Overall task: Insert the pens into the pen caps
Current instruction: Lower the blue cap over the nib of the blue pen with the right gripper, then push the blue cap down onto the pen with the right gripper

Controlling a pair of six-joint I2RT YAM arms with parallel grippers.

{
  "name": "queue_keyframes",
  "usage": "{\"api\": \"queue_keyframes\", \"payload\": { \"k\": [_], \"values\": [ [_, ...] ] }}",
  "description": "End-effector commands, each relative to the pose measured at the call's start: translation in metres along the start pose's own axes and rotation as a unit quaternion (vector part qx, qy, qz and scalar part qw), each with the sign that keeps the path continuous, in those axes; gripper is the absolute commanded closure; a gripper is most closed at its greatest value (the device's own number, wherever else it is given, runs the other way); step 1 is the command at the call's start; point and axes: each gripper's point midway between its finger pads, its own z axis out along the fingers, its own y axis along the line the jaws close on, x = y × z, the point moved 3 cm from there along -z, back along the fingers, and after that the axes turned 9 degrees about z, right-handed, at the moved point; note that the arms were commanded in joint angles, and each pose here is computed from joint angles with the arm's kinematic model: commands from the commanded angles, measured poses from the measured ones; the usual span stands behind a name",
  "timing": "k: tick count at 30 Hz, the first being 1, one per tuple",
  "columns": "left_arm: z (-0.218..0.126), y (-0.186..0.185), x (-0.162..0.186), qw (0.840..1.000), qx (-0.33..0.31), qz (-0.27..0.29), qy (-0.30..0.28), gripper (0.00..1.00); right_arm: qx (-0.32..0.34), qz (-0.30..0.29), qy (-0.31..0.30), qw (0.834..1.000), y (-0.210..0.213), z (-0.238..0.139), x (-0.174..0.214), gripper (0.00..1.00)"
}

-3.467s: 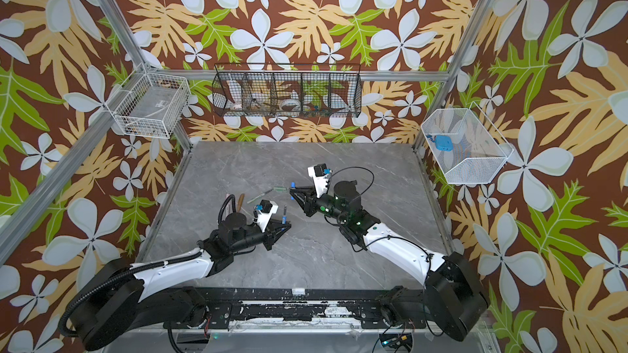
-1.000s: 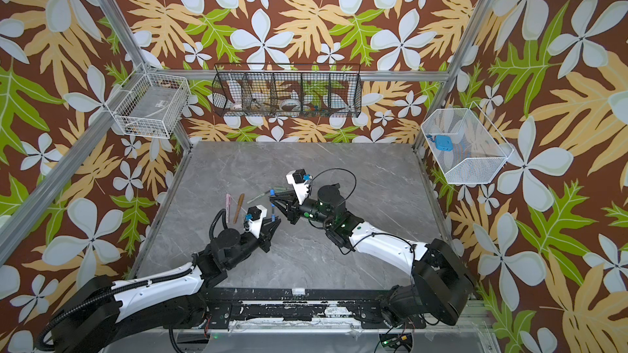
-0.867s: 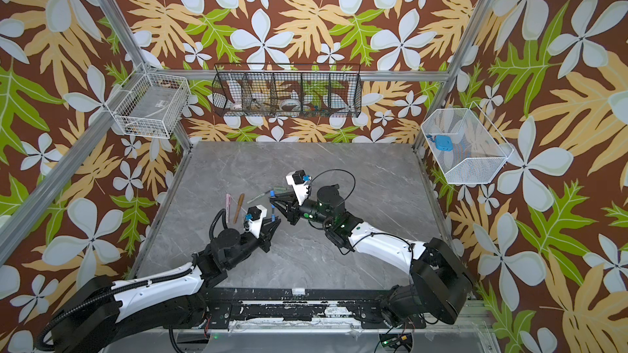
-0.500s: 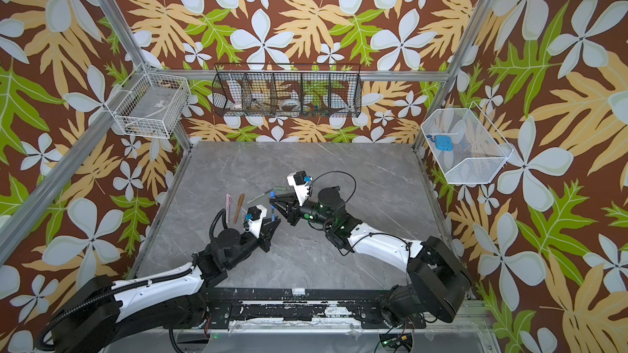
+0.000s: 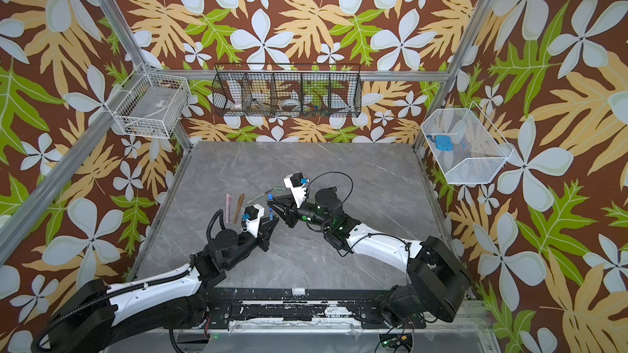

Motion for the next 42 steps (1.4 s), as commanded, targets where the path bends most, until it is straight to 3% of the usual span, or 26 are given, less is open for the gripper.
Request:
{"api": "queue_keyframes", "payload": {
  "k": [1,3,7,13,22,34,37,42],
  "values": [
    [0.0,0.001,-0.01,1.0,-0.005,0.0,-0.021,1.0,0.019,-0.014,0.028,0.999,-0.004,0.003,0.009,0.79],
    [0.0,0.002,-0.009,1.0,-0.009,-0.002,-0.021,1.0,0.027,-0.021,0.035,0.999,-0.005,0.001,0.009,0.71],
    [0.0,0.002,-0.01,1.0,-0.01,-0.003,-0.022,1.0,0.014,-0.03,0.047,0.998,0.004,-0.008,0.009,0.43],
    [0.0,0.0,-0.009,1.0,-0.003,-0.001,-0.019,1.0,0.025,-0.025,0.008,0.999,-0.002,-0.031,-0.015,0.39],
    [0.001,-0.002,-0.008,1.0,0.006,0.001,-0.015,1.0,-0.009,-0.048,0.057,0.997,0.003,-0.012,-0.016,0.44],
    [0.004,-0.005,-0.007,1.0,0.014,-0.001,-0.011,1.0,-0.027,-0.041,0.079,0.996,0.0,0.001,-0.011,0.51],
    [0.004,-0.005,-0.007,1.0,0.013,-0.001,-0.011,1.0,-0.029,-0.039,0.078,0.996,0.0,0.001,-0.011,0.58],
    [0.004,-0.003,-0.01,1.0,0.006,0.001,-0.014,1.0,-0.035,-0.035,0.081,0.996,0.0,0.002,-0.007,0.82]
  ]
}}
